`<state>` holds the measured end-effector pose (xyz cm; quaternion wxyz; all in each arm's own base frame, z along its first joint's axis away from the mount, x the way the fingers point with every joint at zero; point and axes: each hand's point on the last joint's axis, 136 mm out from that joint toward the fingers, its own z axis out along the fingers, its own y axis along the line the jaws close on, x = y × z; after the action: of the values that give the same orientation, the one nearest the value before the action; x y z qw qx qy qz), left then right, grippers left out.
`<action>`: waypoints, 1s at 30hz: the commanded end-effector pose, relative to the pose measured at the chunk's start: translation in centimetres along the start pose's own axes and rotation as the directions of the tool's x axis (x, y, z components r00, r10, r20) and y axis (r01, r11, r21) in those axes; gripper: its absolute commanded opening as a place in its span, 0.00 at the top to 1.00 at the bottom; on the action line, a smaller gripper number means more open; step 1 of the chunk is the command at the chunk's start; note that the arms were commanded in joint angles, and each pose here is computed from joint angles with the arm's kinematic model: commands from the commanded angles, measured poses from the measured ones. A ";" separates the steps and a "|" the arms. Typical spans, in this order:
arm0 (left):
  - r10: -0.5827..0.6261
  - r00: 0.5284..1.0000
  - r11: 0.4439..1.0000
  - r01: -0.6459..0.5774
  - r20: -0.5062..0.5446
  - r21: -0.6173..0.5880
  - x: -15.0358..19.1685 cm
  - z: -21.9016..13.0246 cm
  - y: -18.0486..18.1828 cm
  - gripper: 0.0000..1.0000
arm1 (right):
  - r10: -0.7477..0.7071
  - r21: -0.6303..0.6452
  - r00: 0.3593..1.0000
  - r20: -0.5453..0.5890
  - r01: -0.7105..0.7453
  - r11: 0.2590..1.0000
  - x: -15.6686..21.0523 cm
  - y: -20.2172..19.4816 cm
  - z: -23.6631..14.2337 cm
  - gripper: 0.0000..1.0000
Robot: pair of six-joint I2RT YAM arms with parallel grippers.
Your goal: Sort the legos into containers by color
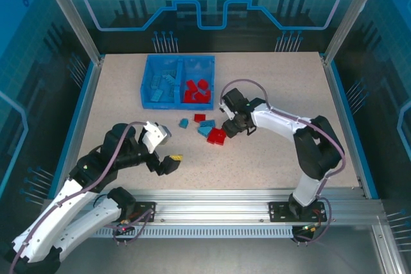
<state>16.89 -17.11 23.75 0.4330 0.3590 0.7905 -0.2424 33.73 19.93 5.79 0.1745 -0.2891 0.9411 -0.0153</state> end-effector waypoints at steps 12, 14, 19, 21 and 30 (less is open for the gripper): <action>0.034 0.999 0.999 -0.035 -0.037 -0.028 0.8 0.7 0.7 0.01 | -0.015 -0.128 0.996 -0.089 0.004 0.992 0.3 1.5 2.9 0.67; 0.033 0.999 0.999 -0.034 -0.039 -0.027 0.8 0.8 0.7 0.01 | -0.010 -0.128 0.996 -0.092 -0.002 0.992 0.4 1.4 2.8 0.67; 0.035 0.999 0.999 -0.036 -0.036 -0.037 0.7 0.8 0.9 0.01 | 0.039 -0.125 0.998 -0.050 -0.045 0.991 -0.4 1.3 1.4 0.75; 0.033 0.999 0.999 -0.035 -0.037 -0.042 0.7 0.7 1.0 0.01 | 0.071 -0.145 0.997 0.005 -0.070 0.987 -1.4 1.5 -0.5 0.77; 0.035 0.999 0.991 -0.035 -0.001 -0.130 0.1 -0.2 2.2 0.01 | 0.185 -0.263 0.920 0.346 -0.094 0.960 -7.9 4.8 -12.6 0.79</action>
<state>18.05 -16.16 23.29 0.4415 0.3497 0.8014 -0.2016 33.24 24.69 15.46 0.2665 -0.2512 0.9222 0.1241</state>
